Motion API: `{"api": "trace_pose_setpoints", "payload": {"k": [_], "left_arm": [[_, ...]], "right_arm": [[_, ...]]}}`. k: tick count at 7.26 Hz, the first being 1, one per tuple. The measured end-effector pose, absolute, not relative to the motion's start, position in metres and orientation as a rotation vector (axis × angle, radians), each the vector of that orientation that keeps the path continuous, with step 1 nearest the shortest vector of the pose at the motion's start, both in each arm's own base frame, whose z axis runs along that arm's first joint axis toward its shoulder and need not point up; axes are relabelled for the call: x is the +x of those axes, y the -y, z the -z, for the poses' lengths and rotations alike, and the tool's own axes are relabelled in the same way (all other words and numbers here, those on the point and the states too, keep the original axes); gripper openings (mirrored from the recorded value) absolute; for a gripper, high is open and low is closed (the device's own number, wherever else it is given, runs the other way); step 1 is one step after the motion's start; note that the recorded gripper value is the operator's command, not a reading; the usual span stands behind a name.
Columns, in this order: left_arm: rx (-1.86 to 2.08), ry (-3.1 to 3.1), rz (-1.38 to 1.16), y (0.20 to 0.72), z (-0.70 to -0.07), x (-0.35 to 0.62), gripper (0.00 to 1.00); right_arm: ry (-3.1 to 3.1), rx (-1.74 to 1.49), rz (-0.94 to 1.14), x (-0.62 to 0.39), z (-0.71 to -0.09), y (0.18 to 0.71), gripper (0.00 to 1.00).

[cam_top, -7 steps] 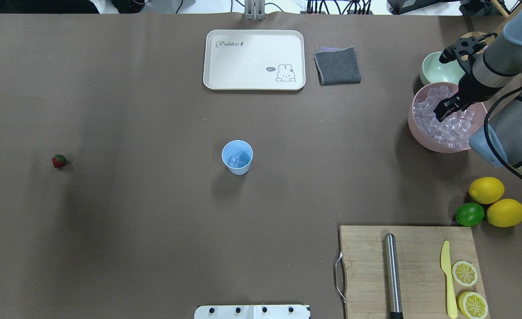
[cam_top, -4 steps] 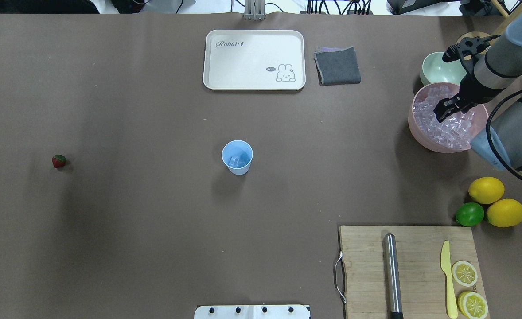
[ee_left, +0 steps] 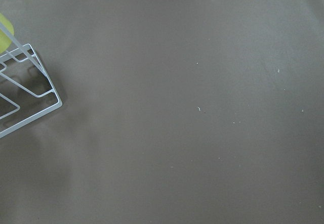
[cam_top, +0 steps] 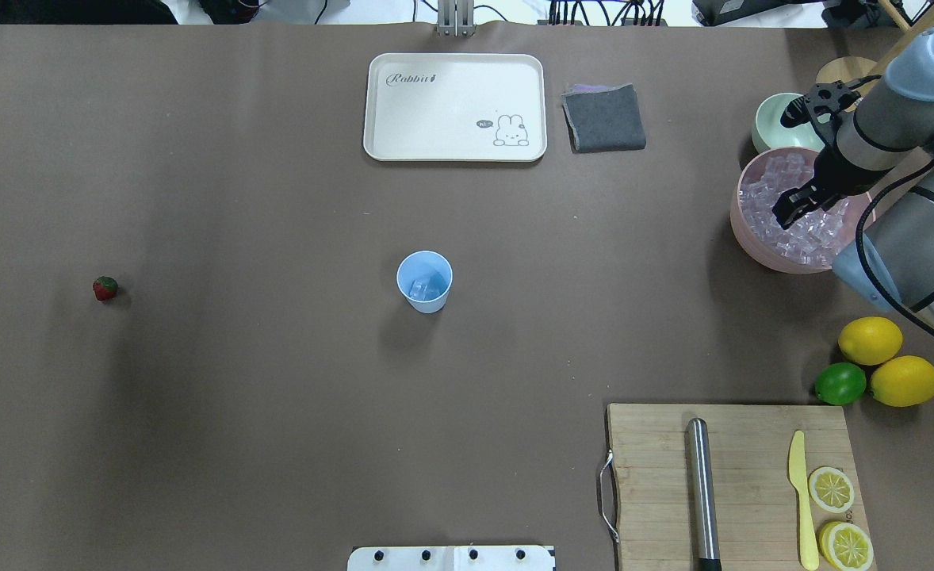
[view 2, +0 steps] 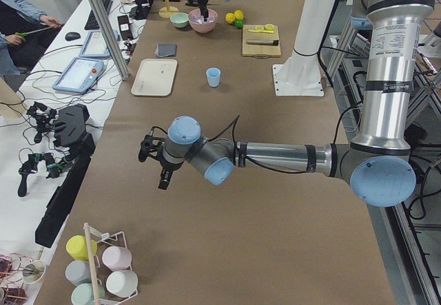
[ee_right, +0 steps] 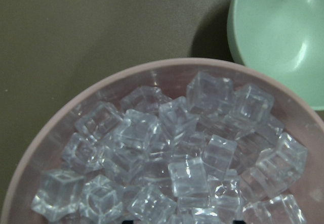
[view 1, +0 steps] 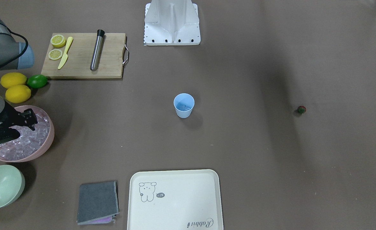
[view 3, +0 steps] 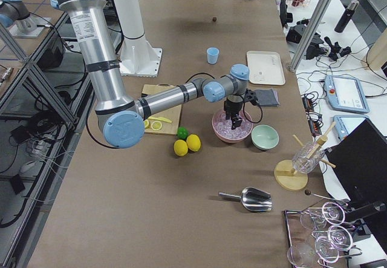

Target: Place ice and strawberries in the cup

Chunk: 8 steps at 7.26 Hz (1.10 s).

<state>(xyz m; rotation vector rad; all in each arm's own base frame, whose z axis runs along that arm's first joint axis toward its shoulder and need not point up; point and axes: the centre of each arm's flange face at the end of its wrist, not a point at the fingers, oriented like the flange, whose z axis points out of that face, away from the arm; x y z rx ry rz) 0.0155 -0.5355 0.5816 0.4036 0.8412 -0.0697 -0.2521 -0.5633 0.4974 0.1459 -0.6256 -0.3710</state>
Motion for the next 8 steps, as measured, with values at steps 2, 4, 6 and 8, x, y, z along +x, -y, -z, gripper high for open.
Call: {"api": "trace_pose_setpoints", "payload": {"k": [2,4,6,8], "left_arm": [[0.406,-0.842,0.068,0.5365,-0.5801,0.0160,0.97],[0.411,-0.843,0.068,0.5363,-0.5772,0.0155,0.97],[0.412,-0.843,0.068,0.5361,-0.5769,0.0154,0.97],[0.414,-0.844,0.067,0.5361,-0.5757,0.0154,0.97]], "right_arm": [[0.605,0.153,0.374,-0.2539,-0.5038,0.5618,0.72],[0.600,0.153,0.374,-0.2562,-0.5072,0.5610,0.72],[0.604,0.154,0.370,-0.2575,-0.5046,0.5610,0.72],[0.604,0.153,0.372,-0.2600,-0.5046,0.5605,0.72]]}}
